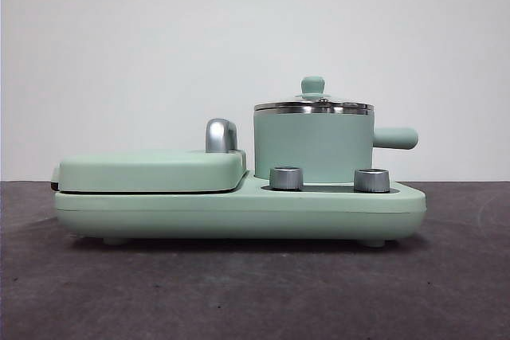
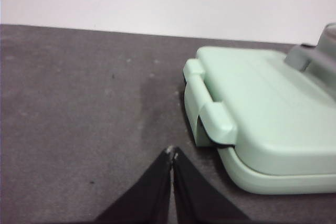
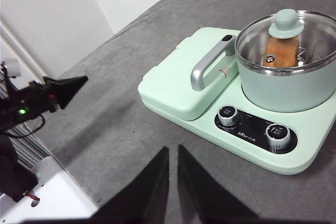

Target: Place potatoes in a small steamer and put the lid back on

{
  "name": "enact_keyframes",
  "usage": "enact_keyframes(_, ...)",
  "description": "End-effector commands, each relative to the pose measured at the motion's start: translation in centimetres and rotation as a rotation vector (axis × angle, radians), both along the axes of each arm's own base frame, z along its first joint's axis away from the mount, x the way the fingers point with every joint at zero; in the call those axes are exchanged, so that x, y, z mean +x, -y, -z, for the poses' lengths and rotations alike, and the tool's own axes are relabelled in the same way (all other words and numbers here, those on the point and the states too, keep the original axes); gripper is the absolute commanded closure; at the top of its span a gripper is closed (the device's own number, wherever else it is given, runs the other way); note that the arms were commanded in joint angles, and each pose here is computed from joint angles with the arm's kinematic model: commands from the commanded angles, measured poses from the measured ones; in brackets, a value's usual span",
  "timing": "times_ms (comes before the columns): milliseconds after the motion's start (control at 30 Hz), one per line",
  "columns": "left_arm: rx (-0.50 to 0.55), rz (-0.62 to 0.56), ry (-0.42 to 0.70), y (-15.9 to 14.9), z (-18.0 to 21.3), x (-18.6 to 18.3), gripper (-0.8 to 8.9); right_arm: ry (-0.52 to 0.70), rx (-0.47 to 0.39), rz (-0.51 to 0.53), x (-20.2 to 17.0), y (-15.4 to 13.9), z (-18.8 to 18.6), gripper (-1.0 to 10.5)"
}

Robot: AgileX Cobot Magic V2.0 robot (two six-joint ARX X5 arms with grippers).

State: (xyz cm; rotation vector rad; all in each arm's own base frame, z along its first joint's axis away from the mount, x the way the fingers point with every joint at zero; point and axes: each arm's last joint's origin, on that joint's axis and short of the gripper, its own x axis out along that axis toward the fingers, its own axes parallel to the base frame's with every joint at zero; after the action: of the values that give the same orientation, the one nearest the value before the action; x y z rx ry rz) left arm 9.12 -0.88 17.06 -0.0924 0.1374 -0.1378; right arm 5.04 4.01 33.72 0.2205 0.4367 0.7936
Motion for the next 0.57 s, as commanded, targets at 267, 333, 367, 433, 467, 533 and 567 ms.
enact_keyframes(267,0.031,-0.101,-0.041,-0.3,2.1,0.4,8.08,0.012,0.009,-0.008,0.0,0.0,-0.3,9.2)
enact_keyframes(333,0.032,-0.106,-0.044,-0.4,2.1,0.4,8.08,0.012,0.009,-0.008,0.0,0.0,-0.3,9.2)
enact_keyframes(367,0.031,-0.106,-0.044,-0.4,2.1,0.4,8.08,0.013,0.009,-0.008,0.0,0.0,-0.3,9.2)
enact_keyframes(433,0.031,-0.106,-0.045,-0.4,2.1,0.4,8.08,0.014,0.010,-0.008,0.0,0.0,-0.3,9.2)
enact_keyframes(467,0.031,-0.106,-0.045,-0.4,2.1,0.4,8.08,0.015,0.010,-0.008,0.0,0.0,-0.3,9.2)
enact_keyframes(533,0.031,-0.106,-0.045,-0.4,2.1,0.4,8.08,0.015,0.011,-0.008,0.0,0.0,-0.3,9.2)
enact_keyframes(567,0.031,-0.106,-0.045,-0.4,2.1,0.4,8.08,0.015,0.011,-0.008,0.0,0.0,-0.3,9.2)
